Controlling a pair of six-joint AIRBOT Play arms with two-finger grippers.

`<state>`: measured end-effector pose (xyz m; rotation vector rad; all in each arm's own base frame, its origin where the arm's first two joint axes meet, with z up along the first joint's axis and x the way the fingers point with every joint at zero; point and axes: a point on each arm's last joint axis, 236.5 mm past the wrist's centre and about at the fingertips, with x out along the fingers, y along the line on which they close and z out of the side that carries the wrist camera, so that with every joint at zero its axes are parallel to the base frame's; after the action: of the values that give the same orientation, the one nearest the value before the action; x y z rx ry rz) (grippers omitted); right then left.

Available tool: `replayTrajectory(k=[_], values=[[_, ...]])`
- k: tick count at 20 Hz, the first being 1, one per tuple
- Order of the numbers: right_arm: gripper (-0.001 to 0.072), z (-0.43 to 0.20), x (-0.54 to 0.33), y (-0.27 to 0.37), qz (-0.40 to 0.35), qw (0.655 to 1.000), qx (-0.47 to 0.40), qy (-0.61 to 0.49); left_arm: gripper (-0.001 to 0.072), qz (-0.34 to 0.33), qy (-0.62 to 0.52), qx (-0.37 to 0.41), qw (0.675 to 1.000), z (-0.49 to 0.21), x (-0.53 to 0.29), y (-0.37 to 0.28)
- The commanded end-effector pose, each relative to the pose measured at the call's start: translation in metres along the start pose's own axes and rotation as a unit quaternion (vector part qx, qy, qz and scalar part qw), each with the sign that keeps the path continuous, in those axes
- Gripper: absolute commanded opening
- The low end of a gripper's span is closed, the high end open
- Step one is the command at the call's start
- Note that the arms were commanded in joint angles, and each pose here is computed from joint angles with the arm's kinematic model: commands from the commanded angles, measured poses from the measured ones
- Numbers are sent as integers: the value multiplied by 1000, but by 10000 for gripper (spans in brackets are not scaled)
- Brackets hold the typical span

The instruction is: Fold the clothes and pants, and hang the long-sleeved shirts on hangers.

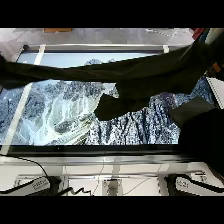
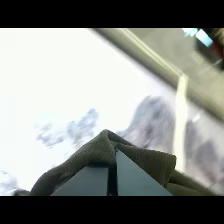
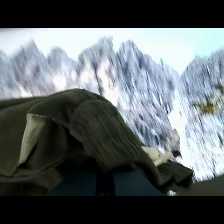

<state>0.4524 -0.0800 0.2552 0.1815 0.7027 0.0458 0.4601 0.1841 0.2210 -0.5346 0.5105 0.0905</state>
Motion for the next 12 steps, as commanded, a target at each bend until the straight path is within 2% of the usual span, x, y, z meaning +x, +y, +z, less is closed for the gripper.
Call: replayTrajectory(k=[1, 3, 6, 9, 12], values=[[32, -81, 7, -32, -24, 989, 2, 149, 15, 35, 164, 141, 976, -71, -12, 56], [31, -122, 20, -36, -15, 981, 23, 194, 15, 31, 226, 136, 964, -106, -12, 77], [30, -184, 19, -27, 8, 967, 9, 256, 14, 43, 299, 145, 942, -151, -27, 111], [31, -255, -5, -8, 54, 929, 5, 367, 16, 19, 353, 142, 925, -195, -40, 131], [32, -308, -35, 1, 76, 888, 2, 454, 15, 46, 431, 142, 890, -243, -62, 163]])
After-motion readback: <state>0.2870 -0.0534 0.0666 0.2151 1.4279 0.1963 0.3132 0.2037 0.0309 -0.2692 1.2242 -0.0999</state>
